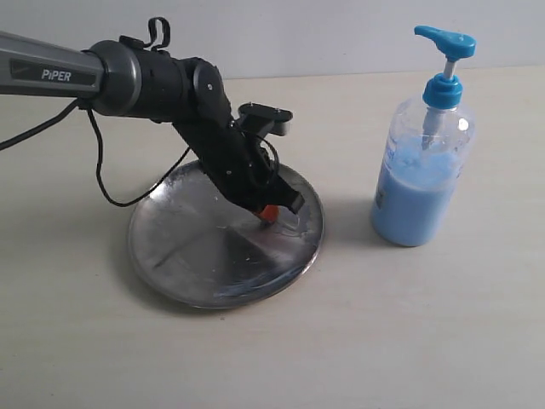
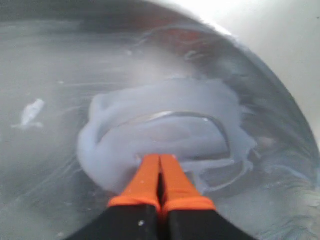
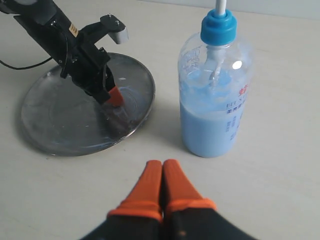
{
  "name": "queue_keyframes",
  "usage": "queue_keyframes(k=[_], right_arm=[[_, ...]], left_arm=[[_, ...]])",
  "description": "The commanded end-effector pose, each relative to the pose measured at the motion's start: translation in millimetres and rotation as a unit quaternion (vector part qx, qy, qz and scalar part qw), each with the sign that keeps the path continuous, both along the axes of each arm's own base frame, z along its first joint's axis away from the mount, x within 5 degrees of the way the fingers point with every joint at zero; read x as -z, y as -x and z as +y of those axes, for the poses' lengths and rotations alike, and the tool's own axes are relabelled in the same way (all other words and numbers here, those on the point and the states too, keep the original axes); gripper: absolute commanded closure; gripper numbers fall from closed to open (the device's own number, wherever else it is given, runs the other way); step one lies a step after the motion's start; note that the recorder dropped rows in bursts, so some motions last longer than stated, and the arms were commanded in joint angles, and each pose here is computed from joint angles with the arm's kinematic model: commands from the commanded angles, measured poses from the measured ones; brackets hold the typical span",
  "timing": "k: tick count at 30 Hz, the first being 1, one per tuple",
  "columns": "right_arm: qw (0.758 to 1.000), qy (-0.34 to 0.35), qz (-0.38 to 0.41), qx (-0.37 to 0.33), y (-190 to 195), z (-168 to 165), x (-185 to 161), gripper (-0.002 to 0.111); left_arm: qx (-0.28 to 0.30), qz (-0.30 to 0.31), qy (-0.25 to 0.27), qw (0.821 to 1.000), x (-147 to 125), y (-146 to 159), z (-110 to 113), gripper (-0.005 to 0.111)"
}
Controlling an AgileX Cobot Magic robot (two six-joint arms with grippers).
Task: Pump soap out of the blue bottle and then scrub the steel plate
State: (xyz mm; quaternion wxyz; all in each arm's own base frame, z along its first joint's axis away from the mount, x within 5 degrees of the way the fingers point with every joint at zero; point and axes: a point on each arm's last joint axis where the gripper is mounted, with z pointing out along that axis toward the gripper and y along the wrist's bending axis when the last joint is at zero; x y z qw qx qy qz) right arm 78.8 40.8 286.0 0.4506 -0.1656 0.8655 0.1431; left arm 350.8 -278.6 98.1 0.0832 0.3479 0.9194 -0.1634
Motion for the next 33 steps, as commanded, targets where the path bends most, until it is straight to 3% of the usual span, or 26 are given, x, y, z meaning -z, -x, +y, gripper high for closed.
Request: queue_keyframes(k=[1,10,20,24,33], right_arm=[[1.000,-0.005,-0.008,0.000,1,0,-3,0.108],[1.000,-0.006,-0.007,0.000,1,0,-3,0.108],[1.000,-0.005,-0.009,-0.001,1,0,-3,0.108],[1.000,-0.004,-0.011,-0.002,1,0,-3,0.108],[1.000,-0.001,-0.024,-0.004,0,0,-5,0.108]], left_arm=[[0.037,0.025,-0.027,0.999,28,23,-14,0.107],[0.038,-0.013,-0.004,0.999,27,26,-30,0.107],[-0.015,-0.055,0.011,0.998,23,3,-18,0.107],[-0.030,-0.067,0.022,0.997,6,-8,-11,0.107],[-0.026,-0.130,0.056,0.990,-66,-10,-4,0.107]])
